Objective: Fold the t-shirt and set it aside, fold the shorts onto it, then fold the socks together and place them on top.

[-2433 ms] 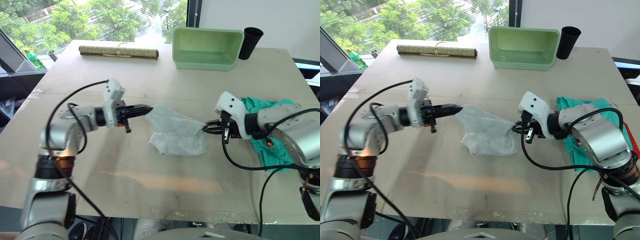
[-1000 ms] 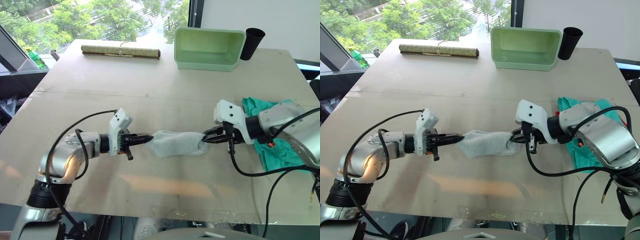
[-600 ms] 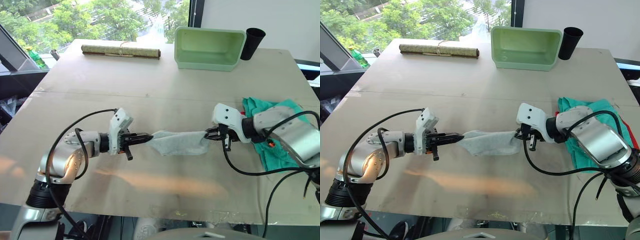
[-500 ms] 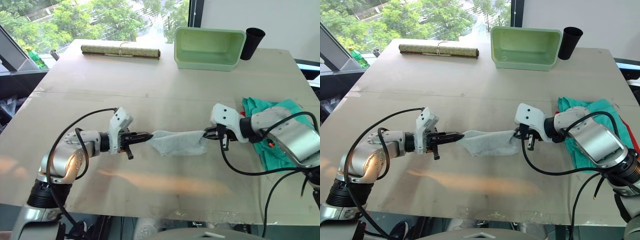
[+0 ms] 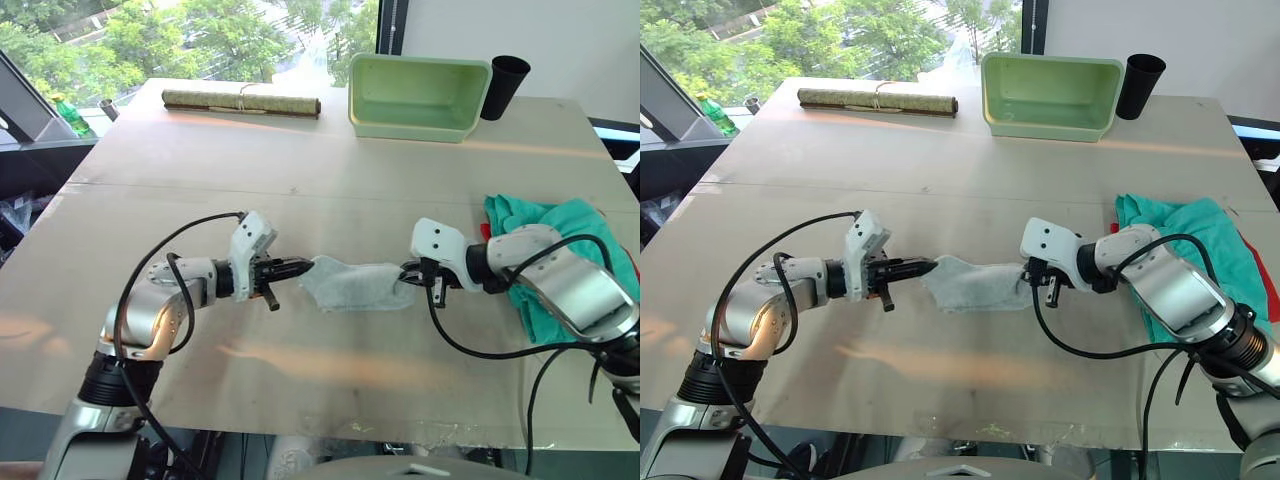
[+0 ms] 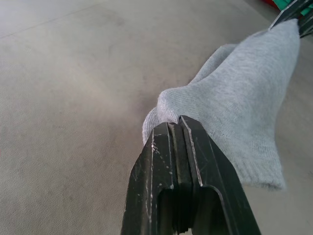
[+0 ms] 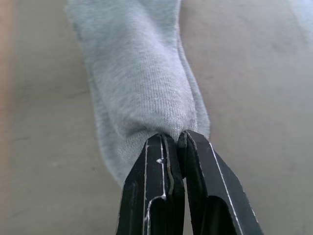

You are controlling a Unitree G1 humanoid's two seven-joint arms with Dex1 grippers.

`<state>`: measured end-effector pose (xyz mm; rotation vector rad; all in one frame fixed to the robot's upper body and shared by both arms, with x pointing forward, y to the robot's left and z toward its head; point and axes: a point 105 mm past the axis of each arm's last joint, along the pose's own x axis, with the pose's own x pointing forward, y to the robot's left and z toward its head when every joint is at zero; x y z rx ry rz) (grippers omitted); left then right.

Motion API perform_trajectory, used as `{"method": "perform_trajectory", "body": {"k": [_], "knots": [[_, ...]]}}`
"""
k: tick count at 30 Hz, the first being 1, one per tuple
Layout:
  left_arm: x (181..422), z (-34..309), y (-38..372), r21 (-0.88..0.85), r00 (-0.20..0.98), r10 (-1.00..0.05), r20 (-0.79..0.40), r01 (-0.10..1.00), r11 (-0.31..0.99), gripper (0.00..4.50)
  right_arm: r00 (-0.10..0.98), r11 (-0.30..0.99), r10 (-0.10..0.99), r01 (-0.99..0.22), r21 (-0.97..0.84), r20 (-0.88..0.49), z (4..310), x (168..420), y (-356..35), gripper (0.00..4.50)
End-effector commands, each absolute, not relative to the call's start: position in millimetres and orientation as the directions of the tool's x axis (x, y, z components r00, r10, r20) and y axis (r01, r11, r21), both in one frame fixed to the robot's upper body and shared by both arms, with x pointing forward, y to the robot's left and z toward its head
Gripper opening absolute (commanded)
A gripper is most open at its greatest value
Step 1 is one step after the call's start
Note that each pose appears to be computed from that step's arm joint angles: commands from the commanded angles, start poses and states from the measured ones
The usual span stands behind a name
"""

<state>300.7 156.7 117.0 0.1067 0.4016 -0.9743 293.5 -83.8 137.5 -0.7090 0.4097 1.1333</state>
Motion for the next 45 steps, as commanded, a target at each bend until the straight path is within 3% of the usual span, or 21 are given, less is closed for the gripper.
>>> {"method": "perform_trajectory", "body": {"k": [1,2,3,4,8,10,11,18,22,25,32,36,45], "knots": [[296,118,152,-0.058,0.472,-0.793,-0.384,0.845,0.531,0.0,0.425,0.243,0.688,-0.899,-0.365,-0.589,148,298,-81,0.02],[295,117,152,-0.057,0.47,-0.792,-0.391,0.846,0.53,0.0,0.428,0.242,0.69,-0.897,-0.371,-0.584,149,298,-80,0.02],[294,116,152,-0.056,0.468,-0.79,-0.396,0.846,0.53,0.0,0.433,0.246,0.691,-0.893,-0.376,-0.578,150,299,-80,0.71],[294,115,153,-0.056,0.467,-0.789,-0.399,0.846,0.53,0.0,0.435,0.246,0.691,-0.892,-0.379,-0.577,150,300,-80,0.98],[292,110,154,-0.056,0.459,-0.785,-0.416,0.849,0.526,0.0,0.414,0.22,0.663,-0.904,-0.367,-0.624,142,296,-88,2.94],[292,109,154,-0.056,0.459,-0.784,-0.418,0.849,0.526,0.0,0.382,0.205,0.656,-0.92,-0.333,-0.651,142,288,-97,4.19],[292,108,154,-0.055,0.46,-0.783,-0.42,0.848,0.527,0.0,0.36,0.195,0.655,-0.93,-0.312,-0.664,144,282,-102,4.35],[292,103,154,-0.051,0.455,-0.78,-0.431,0.85,0.524,0.0,0.315,0.242,0.757,-0.949,-0.202,-0.573,162,269,-95,4.43],[295,103,153,-0.048,0.455,-0.78,-0.43,0.851,0.523,0.0,0.209,0.188,0.838,-0.978,-0.092,-0.504,161,251,-77,4.43],[296,102,152,-0.047,0.454,-0.781,-0.429,0.852,0.521,0.0,0.194,0.183,0.863,-0.981,-0.069,-0.467,155,250,-66,4.43],[300,101,151,-0.043,0.45,-0.783,-0.43,0.856,0.515,0.0,0.257,0.277,0.812,-0.96,-0.041,-0.523,116,262,-72,4.43],[301,100,150,-0.042,0.446,-0.785,-0.43,0.859,0.511,0.0,0.214,0.276,0.762,-0.961,0.008,-0.611,102,251,-84,4.43],[303,98,149,-0.037,0.438,-0.788,-0.432,0.865,0.501,0.0,0.275,0.292,0.89,-0.956,-0.008,-0.363,161,259,-74,4.43]]}}
